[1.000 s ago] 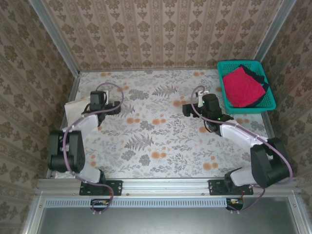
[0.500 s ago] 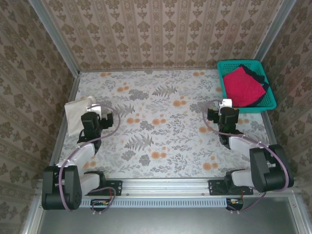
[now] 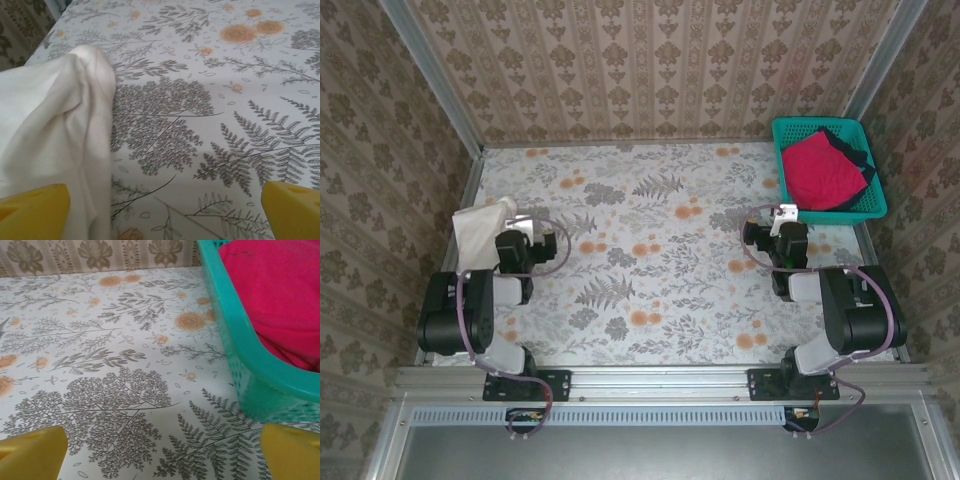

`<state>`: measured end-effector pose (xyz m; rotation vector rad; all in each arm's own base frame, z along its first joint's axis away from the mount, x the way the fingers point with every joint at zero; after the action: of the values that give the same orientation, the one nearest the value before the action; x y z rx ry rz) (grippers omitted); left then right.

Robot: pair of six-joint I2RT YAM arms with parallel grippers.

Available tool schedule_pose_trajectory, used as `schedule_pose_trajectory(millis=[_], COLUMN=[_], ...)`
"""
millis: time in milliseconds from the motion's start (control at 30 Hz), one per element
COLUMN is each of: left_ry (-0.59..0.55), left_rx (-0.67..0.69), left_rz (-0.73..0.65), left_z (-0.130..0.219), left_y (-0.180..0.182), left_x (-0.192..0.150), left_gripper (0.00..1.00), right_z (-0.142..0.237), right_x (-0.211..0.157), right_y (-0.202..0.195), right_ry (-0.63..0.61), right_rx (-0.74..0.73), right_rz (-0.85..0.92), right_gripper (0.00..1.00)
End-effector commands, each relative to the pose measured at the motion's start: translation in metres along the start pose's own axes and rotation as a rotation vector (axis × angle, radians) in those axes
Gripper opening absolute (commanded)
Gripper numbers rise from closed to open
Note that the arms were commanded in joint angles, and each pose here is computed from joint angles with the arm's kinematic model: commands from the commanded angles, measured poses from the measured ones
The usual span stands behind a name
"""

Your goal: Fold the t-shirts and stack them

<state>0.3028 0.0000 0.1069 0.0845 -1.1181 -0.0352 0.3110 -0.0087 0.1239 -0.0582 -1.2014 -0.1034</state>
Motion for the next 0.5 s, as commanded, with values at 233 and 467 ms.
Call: schedule_pose_trajectory(millis=[233,467], left_ry=[-0.091,-0.089], left_rx=[0.014,0.008], left_rz=[-0.021,-0.019], left_z=[-0.0018,-0.0022], left_y=[-0.0018,-0.0013], left_x=[0.0223,0.0225], left_gripper=[1.0,1.0], right_z=[-0.0014,-0.0015], right_x=[0.005,0.0048], right_y=[0.0047,0.0046], right_ry=[-0.023,-0.022], right_rx=[0.048,0.046], right_rz=[-0.008,-0.007], right_gripper=[1.0,1.0])
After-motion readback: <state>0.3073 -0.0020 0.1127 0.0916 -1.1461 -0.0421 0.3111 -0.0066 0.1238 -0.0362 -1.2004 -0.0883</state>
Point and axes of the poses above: each hand's point on the last joint's axis, 136 mm out from that joint toward the fingers, its own z axis back along the fingers, its own y axis along the line the jaws close on, x = y × z, the point moved 9 cm from there along z, back along the fingers
